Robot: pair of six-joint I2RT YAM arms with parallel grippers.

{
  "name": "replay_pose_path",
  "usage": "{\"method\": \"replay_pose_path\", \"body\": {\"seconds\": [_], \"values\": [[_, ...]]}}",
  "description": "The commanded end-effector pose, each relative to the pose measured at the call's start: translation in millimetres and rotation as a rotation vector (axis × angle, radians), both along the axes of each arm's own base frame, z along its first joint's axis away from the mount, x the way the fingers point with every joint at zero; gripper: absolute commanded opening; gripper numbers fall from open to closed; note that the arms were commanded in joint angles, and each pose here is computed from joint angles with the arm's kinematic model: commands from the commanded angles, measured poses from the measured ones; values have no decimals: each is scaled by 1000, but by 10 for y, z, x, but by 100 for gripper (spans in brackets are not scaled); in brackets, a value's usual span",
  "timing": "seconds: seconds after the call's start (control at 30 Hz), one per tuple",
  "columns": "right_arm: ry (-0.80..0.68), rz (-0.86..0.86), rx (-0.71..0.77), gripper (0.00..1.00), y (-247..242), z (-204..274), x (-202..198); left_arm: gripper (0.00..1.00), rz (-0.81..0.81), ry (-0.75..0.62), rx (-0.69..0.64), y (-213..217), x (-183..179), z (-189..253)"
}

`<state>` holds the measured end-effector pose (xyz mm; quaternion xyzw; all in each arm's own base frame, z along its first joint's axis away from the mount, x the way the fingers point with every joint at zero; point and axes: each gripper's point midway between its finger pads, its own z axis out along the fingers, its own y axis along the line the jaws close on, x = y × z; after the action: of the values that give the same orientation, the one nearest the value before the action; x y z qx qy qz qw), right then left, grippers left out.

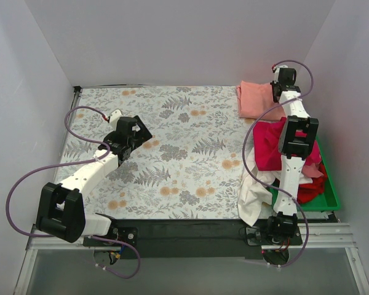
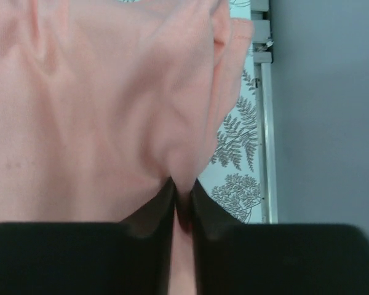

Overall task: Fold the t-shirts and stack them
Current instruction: Neatly place the folded tshirt to the corner, then reset both grippers

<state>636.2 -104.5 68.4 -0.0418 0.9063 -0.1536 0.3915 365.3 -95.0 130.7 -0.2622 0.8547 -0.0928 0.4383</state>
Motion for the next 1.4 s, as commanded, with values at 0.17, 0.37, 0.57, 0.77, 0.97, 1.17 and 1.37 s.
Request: {"method": "replay_pose_path", "body": {"seconds": [0.17, 0.37, 0.57, 0.77, 0.97, 1.17, 1.37], "values": [[-266, 3, -24, 85, -42, 1074, 266, 98, 22, -93, -28, 19, 85, 388], [-316, 35, 40, 98, 282, 1661, -124, 98, 14, -128, -71, 3, -8, 617], [-304, 102, 325, 98, 917, 1873, -1061, 98, 10, -201, -143, 34, -274, 874], [-262, 192, 631, 98, 1581, 1748, -2066, 98, 66, -187, -187, 106, -437, 960], [-236, 308, 796, 98, 2026, 1372, -3011, 98, 69, -158, -232, 77, -548, 840], [-255, 339, 833, 98, 2108, 1020, -3669, 98, 97, -111, -229, 140, -691, 545], [-291, 342, 826, 98, 2078, 981, -3811, 98, 96, -109, -227, 164, -758, 476]]}}
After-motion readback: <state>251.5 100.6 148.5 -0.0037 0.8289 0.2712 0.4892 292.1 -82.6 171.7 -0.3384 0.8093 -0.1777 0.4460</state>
